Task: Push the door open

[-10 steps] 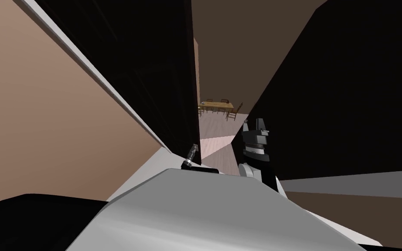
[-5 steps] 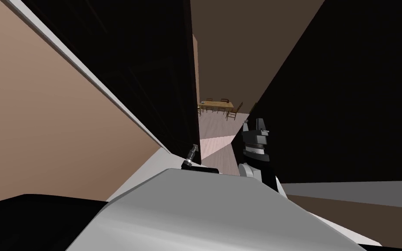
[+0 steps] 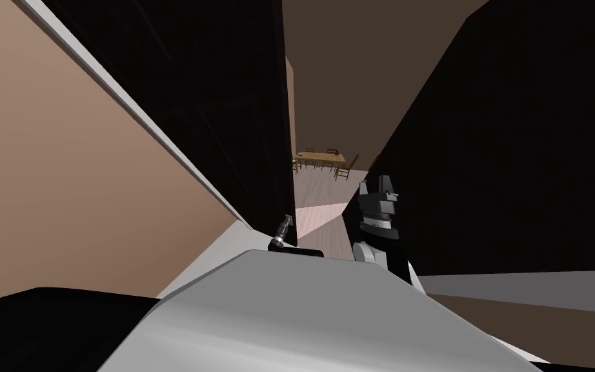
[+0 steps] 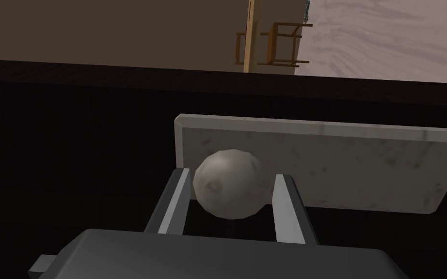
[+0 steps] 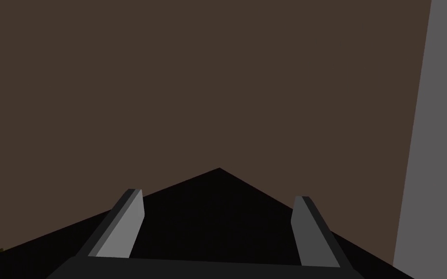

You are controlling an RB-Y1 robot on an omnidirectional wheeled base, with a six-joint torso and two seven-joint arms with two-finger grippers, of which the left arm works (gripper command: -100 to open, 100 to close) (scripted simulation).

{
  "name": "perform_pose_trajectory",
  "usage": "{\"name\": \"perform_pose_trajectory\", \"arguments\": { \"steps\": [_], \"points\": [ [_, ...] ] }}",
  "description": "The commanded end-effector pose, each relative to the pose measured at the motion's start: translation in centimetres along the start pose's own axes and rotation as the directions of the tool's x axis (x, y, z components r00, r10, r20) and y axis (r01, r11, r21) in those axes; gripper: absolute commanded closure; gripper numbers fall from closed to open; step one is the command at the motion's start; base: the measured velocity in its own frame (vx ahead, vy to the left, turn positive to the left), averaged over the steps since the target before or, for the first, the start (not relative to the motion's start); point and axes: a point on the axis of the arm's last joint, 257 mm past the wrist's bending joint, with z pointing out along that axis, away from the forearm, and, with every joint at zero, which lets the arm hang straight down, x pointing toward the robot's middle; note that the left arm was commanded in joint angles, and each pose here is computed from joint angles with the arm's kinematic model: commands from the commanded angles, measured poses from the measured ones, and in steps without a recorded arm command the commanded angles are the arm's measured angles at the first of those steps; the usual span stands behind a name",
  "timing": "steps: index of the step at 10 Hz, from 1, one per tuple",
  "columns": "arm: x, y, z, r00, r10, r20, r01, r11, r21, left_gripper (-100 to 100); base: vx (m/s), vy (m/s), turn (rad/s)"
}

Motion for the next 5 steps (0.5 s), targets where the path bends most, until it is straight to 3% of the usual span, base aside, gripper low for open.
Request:
{"name": "perform_pose_trajectory", "arguments": {
  "steps": [1, 5],
  "points": [
    [-1.2, -0.7, 0.53, 0.9998, 0.01, 0.019, -0.01, 0.9998, 0.015, 100, 0.19, -0.045, 0.021],
    [-3.6, -0.7, 0.79, 0.9976, 0.024, 0.065, -0.025, 0.9996, 0.013, 100, 0.179, -0.085, 0.05]
  ]
}}
